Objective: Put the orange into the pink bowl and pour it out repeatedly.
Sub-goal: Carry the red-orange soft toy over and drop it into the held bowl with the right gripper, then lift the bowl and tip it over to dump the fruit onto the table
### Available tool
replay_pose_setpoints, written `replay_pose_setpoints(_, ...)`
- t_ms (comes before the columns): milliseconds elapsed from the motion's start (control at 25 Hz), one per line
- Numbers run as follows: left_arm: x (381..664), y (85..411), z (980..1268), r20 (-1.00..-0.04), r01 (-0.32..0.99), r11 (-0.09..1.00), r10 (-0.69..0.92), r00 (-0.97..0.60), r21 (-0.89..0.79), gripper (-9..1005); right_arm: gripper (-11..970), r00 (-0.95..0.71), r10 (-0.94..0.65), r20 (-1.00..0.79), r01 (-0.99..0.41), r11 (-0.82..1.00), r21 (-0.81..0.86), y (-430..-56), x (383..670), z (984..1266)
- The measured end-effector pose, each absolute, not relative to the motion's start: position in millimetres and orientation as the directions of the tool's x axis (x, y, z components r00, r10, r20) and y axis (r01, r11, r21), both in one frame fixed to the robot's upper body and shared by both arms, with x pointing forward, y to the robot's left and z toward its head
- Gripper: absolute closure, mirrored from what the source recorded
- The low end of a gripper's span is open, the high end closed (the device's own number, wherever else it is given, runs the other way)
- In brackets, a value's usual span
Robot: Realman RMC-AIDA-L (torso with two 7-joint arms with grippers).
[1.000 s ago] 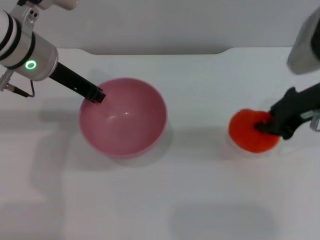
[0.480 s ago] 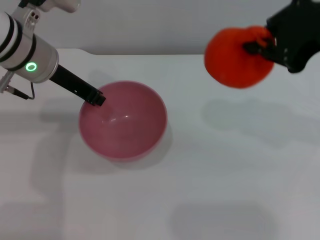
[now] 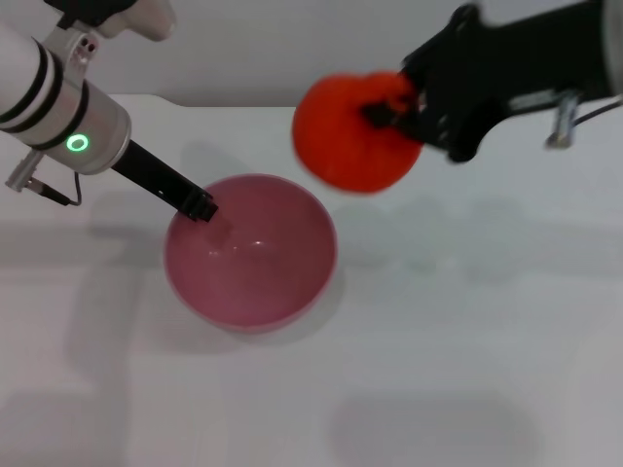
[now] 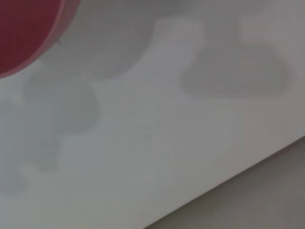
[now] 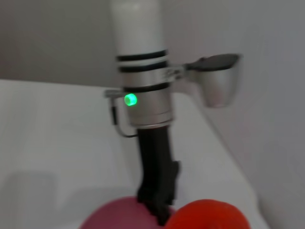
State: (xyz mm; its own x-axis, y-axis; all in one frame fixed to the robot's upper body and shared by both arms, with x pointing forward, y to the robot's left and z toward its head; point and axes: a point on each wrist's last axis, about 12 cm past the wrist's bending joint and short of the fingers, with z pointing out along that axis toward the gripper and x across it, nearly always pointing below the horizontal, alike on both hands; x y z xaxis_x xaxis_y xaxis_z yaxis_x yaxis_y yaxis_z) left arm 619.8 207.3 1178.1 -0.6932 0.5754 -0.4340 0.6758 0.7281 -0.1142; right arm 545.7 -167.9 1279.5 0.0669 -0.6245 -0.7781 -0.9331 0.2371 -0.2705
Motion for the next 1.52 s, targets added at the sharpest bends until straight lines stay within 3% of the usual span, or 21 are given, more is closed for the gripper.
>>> replay_pose_setpoints(400, 619.9, 192.8, 1182.5, -0.459, 0.707, 0.696, 0.59, -0.664, -0.127, 952, 885, 0.081, -0.66, -0.747, -0.974, 0.108, -0.201, -119.5, 551.5, 1237.1)
replay_pose_setpoints(880, 619.1, 192.0, 1182.7, -0.458, 0.71, 0.692, 0.593, -0.662, -0.131, 952, 837, 0.05, -0.658, -0.751, -0.972, 0.14, -0.187, -116.7, 557.3, 1227.4)
replay_pose_setpoints(1080, 619.2, 193.2, 1181.8, -0.457, 0.707, 0.694, 0.591, -0.665, -0.131, 952, 604, 0.049, -0.655, -0.754, -0.97, 0.147, -0.192, -119.1, 557.2, 1229.5)
replay_pose_setpoints(1280, 619.2, 193.5, 1181.4, -0.456, 0.707, 0.695, 0.591, -0.666, -0.132, 952, 460, 0.041, -0.612, -0.79, -0.95, 0.222, -0.221, -134.1, 559.4, 1239.0)
replay_pose_setpoints(1400, 619.5, 193.5, 1181.3, -0.458, 0.707, 0.695, 0.591, -0.664, -0.13, 952, 460, 0.066, -0.495, -0.867, -0.917, 0.313, -0.248, -155.8, 560.1, 1249.5)
replay_pose_setpoints(1520, 620.0, 193.5, 1181.3, -0.461, 0.708, 0.695, 0.59, -0.663, -0.127, 952, 460, 0.11, -0.258, -0.96, -0.89, 0.404, -0.21, -190.5, 557.0, 1255.2)
